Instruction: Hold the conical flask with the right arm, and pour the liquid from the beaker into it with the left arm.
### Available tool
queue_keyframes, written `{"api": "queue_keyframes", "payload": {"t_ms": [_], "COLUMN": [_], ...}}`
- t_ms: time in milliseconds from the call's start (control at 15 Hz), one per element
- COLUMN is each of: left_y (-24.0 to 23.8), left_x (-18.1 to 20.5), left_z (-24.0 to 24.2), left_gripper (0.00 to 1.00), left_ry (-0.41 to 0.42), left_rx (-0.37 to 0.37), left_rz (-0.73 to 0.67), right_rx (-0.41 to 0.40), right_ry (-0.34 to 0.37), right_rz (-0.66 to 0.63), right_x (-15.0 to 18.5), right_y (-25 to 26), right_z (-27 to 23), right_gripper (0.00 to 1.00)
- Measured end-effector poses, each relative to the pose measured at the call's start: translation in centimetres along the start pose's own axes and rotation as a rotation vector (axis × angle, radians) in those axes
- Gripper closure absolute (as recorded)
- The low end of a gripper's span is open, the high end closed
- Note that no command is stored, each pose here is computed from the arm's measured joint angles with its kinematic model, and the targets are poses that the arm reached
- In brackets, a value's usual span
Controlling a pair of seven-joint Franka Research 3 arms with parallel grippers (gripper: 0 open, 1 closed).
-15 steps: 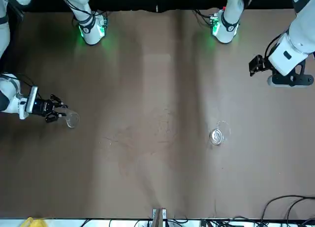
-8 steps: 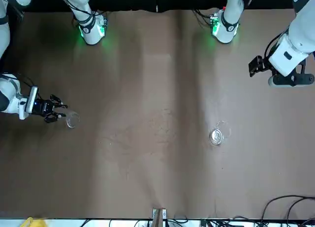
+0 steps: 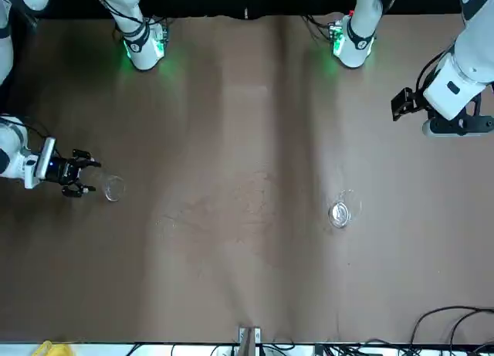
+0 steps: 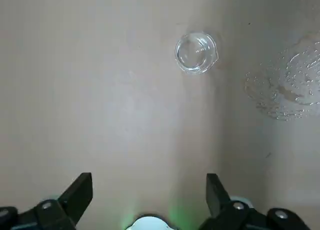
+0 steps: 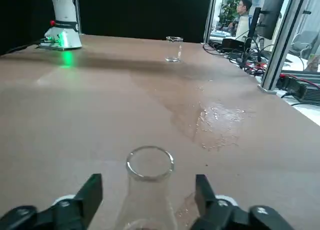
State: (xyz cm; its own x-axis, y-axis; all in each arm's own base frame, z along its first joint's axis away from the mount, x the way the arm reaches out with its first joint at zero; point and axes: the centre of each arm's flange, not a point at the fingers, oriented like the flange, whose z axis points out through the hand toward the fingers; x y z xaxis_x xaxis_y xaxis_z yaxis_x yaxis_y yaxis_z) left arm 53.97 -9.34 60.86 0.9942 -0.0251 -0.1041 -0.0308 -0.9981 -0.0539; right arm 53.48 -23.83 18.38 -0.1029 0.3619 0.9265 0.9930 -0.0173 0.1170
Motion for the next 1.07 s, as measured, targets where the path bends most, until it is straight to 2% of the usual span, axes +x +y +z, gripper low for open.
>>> {"api": "queue_keyframes", "payload": {"t_ms": [200,467,667,1067], "left_y": [0.0,0.0,0.0,-0.1], "left_x": [0.0,0.0,0.0,0.1], "left_z": [0.0,0.0,0.0,0.0], "left_gripper": [0.0,0.0,0.0,0.0], "left_ry": [0.003,0.004,0.004,0.004], "left_rx": [0.0,-0.001,-0.001,-0.001], "left_rz": [0.0,0.0,0.0,-0.002], "right_rx": [-0.01,0.021,0.015,0.093], "right_ry": [-0.025,-0.114,-0.148,-0.266], "right_rz": [-0.013,-0.018,0.01,0.124], "right_x": [0.1,1.1,2.2,5.2], "right_y": [0.3,1.5,2.6,5.2], "right_z": [-1.7,-5.3,-6.8,-8.0], "right_gripper": [0.11,0.12,0.12,0.12]}}
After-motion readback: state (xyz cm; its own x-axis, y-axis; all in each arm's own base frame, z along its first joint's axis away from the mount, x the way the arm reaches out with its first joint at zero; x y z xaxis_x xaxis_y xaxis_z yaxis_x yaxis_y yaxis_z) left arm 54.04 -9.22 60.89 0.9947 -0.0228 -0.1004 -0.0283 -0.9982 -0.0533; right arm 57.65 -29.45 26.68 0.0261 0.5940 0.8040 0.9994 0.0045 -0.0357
